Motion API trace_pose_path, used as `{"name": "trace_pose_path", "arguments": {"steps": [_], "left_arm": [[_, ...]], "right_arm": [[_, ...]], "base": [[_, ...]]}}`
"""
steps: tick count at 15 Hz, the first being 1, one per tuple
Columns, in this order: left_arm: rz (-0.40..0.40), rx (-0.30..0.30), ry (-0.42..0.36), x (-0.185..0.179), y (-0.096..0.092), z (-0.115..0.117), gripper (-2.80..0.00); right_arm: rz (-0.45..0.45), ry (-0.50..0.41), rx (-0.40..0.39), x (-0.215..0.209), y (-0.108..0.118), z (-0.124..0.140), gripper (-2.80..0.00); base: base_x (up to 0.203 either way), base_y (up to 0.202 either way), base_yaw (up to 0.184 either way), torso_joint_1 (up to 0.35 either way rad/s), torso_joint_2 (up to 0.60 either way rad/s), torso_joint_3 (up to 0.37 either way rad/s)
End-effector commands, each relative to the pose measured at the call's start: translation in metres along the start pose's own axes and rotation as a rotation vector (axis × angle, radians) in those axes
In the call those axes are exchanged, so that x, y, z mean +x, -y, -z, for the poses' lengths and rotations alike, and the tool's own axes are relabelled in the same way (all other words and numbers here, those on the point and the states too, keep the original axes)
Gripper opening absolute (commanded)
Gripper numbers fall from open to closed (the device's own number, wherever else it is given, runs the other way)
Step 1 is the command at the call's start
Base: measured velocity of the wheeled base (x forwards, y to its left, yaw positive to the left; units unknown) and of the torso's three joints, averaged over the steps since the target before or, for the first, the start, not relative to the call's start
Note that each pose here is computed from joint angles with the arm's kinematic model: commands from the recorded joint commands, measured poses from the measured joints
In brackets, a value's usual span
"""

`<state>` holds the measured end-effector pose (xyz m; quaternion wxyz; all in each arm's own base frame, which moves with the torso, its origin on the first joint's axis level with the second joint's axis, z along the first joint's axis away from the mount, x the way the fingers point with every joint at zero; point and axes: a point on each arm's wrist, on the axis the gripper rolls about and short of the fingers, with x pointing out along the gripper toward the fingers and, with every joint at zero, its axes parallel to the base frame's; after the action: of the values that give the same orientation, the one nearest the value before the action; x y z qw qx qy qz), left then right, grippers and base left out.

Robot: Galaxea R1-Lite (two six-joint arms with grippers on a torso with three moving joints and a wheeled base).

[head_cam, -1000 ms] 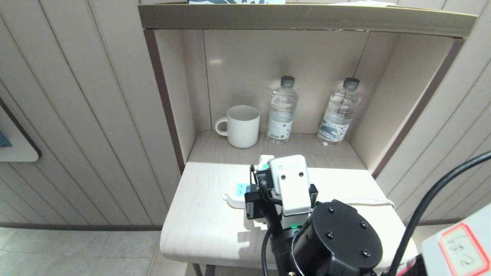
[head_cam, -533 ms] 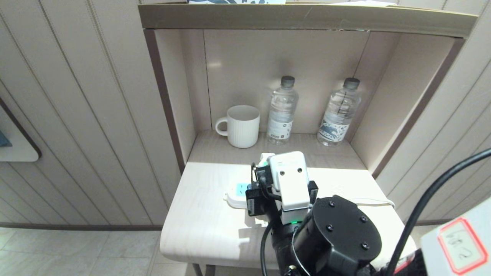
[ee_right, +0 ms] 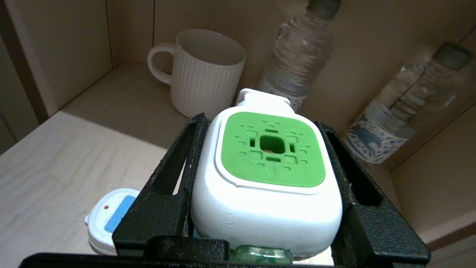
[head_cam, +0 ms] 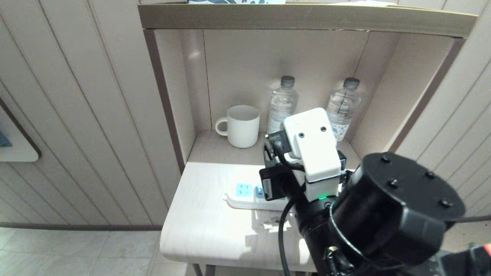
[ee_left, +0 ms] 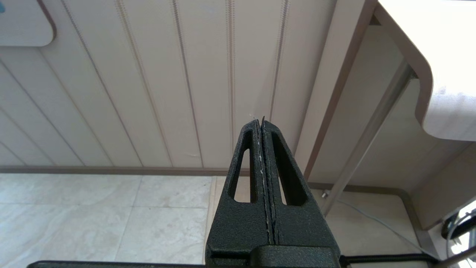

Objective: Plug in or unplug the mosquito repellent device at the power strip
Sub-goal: Insert the plug into the socket

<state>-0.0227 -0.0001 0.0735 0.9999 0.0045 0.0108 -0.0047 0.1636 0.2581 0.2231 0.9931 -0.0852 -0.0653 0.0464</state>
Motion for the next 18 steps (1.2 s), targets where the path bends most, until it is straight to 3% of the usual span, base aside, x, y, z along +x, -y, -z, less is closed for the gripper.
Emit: {"name": "trace_pose_path", "arguments": {"steps": [1, 4, 9, 14, 16, 18], "left_arm": [[0.0, 0.0, -0.002, 0.0, 0.0, 0.0, -2.8], [0.0, 0.0, -0.001, 0.0, 0.0, 0.0, -2.8], [0.0, 0.0, -0.001, 0.0, 0.0, 0.0, -2.8], [0.0, 0.0, -0.001, 0.0, 0.0, 0.0, -2.8], [0.0, 0.0, -0.001, 0.0, 0.0, 0.0, -2.8], [0.0, 0.0, -0.001, 0.0, 0.0, 0.0, -2.8]], "right_arm": [[-0.007, -0.018, -0.013, -0.012, 0.025, -0.033, -2.8], [-0.045, -0.102, -0.069, -0.024, 0.04, -0.046, -2.8], [-0.12, -0.312, -0.083, -0.034, 0.07, -0.067, -2.8], [-0.196, -0.646, -0.048, -0.027, 0.103, -0.085, -2.8], [-0.265, -0.809, 0.014, -0.017, 0.11, -0.085, -2.8], [-0.285, -0.887, 0.043, -0.01, 0.113, -0.082, -2.8]], "base": [[0.0, 0.0, 0.0, 0.0, 0.0, 0.0], [0.0, 0.0, 0.0, 0.0, 0.0, 0.0], [0.0, 0.0, 0.0, 0.0, 0.0, 0.0], [0.0, 0.0, 0.0, 0.0, 0.0, 0.0], [0.0, 0.0, 0.0, 0.0, 0.0, 0.0], [0.0, 0.0, 0.0, 0.0, 0.0, 0.0]]}}
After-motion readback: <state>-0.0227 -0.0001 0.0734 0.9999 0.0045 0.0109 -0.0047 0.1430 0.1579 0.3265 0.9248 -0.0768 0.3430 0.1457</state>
